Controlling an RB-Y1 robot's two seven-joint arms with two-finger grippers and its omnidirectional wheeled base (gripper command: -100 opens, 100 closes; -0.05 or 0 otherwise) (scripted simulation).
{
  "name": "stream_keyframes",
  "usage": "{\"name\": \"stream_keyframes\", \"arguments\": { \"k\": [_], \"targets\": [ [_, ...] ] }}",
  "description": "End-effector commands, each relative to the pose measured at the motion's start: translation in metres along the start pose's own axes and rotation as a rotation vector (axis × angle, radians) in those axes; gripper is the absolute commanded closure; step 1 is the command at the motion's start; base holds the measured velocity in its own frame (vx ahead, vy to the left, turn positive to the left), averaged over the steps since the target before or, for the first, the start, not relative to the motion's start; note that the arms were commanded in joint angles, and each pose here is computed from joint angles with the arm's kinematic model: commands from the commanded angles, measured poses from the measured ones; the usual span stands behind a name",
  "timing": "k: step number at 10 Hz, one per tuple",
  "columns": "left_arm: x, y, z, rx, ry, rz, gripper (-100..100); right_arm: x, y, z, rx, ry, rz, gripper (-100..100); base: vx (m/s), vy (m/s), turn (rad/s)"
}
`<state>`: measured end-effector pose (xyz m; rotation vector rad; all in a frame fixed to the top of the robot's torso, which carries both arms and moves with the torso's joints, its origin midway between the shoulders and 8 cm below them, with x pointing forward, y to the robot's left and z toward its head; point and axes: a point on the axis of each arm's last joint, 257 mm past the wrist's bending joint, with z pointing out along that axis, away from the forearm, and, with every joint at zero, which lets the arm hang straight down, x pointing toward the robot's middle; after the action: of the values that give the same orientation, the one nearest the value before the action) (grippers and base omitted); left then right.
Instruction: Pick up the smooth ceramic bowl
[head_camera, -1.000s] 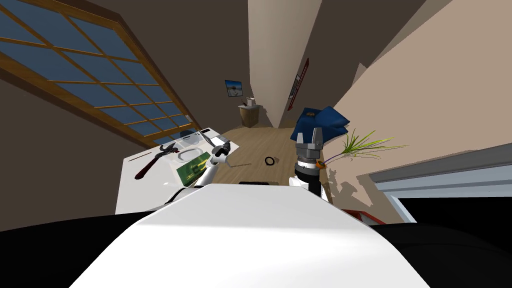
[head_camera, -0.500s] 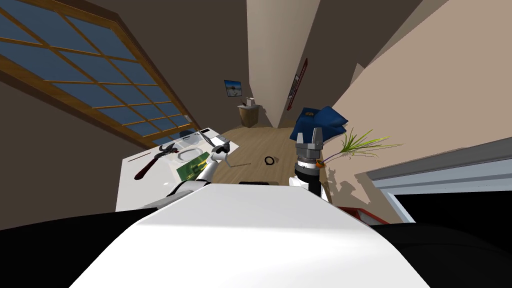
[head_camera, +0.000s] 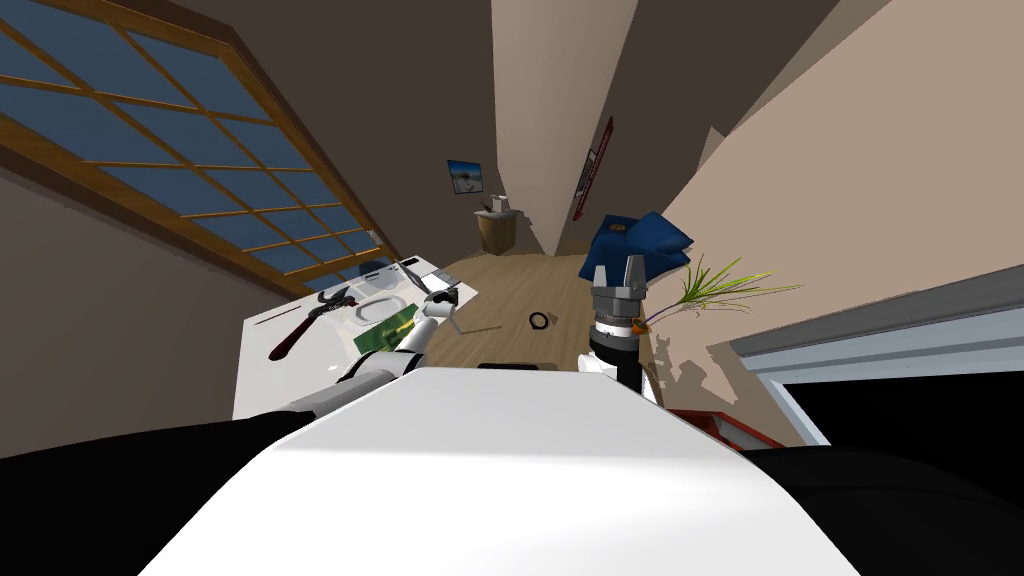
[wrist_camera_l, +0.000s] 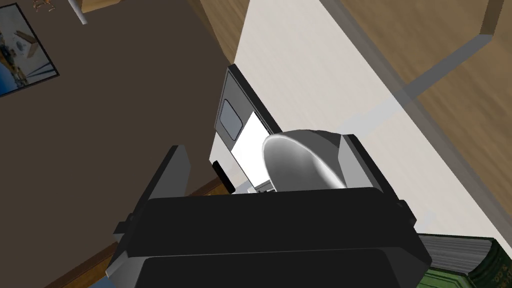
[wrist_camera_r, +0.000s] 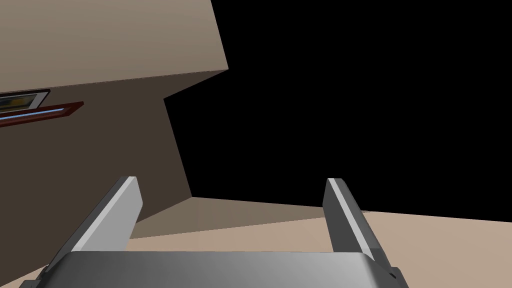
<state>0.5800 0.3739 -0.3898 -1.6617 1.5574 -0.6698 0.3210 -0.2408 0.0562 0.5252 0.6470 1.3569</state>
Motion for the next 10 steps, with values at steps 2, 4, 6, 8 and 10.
{"name": "stream_keyframes", "arguments": {
  "k": [2,4,6,8,10],
  "targets": [
    [-0.007,0.016,0.005,-0.077,-0.014,-0.017,-100,0.000,0.000,0.000,0.000,0.000,0.000,0,-0.010,0.023,-0.011],
    [-0.011,0.026,0.008,-0.132,-0.024,-0.033,-100,0.000,0.000,0.000,0.000,0.000,0.000,0,-0.003,0.026,-0.011],
    [-0.014,0.035,0.009,-0.184,-0.032,-0.049,-100,0.000,0.000,0.000,0.000,0.000,0.000,0,-0.006,0.033,-0.008],
    [-0.016,0.044,0.009,-0.234,-0.040,-0.066,-100,0.000,0.000,0.000,0.000,0.000,0.000,0,0.004,0.041,-0.006],
    [-0.017,0.052,0.009,-0.282,-0.046,-0.084,-100,0.000,0.000,0.000,0.000,0.000,0.000,0,0.010,0.037,-0.005]
  ]
}}
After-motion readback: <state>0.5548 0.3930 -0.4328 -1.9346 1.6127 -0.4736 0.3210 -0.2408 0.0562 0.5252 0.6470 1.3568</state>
